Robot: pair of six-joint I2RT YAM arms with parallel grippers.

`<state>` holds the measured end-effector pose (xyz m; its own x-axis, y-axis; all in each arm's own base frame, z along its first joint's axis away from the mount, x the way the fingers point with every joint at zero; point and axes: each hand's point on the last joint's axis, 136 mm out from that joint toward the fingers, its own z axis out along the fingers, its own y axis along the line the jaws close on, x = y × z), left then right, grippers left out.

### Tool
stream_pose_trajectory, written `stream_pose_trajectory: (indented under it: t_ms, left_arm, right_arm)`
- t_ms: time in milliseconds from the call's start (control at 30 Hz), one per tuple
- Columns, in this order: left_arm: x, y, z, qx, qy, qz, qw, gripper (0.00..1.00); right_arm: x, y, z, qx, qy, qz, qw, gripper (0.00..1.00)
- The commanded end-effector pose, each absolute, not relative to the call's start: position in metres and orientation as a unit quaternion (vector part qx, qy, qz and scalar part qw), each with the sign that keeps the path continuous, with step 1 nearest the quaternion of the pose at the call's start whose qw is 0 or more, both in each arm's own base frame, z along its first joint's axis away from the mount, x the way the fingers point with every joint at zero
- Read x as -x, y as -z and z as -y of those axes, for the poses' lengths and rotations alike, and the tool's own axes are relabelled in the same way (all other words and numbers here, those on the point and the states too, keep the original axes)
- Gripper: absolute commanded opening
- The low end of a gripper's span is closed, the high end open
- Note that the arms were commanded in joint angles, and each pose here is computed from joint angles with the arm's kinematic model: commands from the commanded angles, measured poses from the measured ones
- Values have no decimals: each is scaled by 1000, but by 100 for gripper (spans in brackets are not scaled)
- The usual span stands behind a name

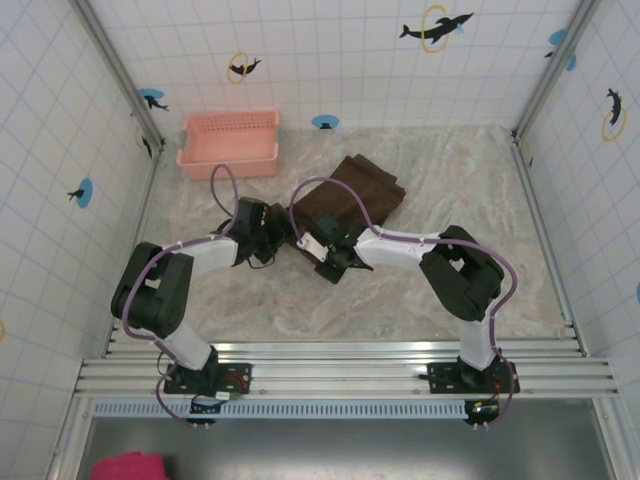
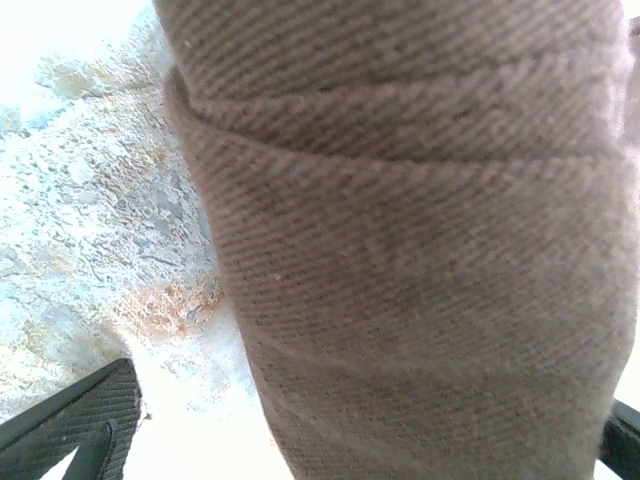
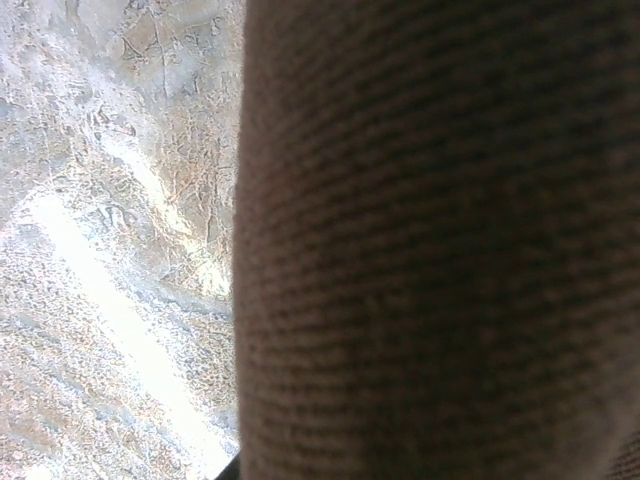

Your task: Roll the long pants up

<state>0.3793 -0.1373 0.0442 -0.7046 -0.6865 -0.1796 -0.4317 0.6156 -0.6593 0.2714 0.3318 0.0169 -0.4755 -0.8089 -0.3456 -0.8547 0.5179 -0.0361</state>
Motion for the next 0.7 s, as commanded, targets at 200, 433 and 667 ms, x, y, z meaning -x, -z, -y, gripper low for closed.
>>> stream_pose_trajectory:
  t_ms: [200, 433, 667]
  left_arm:
    - [-349, 15, 117, 365, 242, -883, 171, 0]
    - [-320, 22, 102, 372, 168, -902, 139, 0]
    - [-299, -7, 85, 367, 70, -925, 76, 0]
  right_arm:
    - [-188, 48, -274, 503, -63, -860, -52, 0]
    - [-189, 47, -273, 501, -64, -861, -53, 0]
    - [-204, 28, -270, 497, -37, -867, -14, 24]
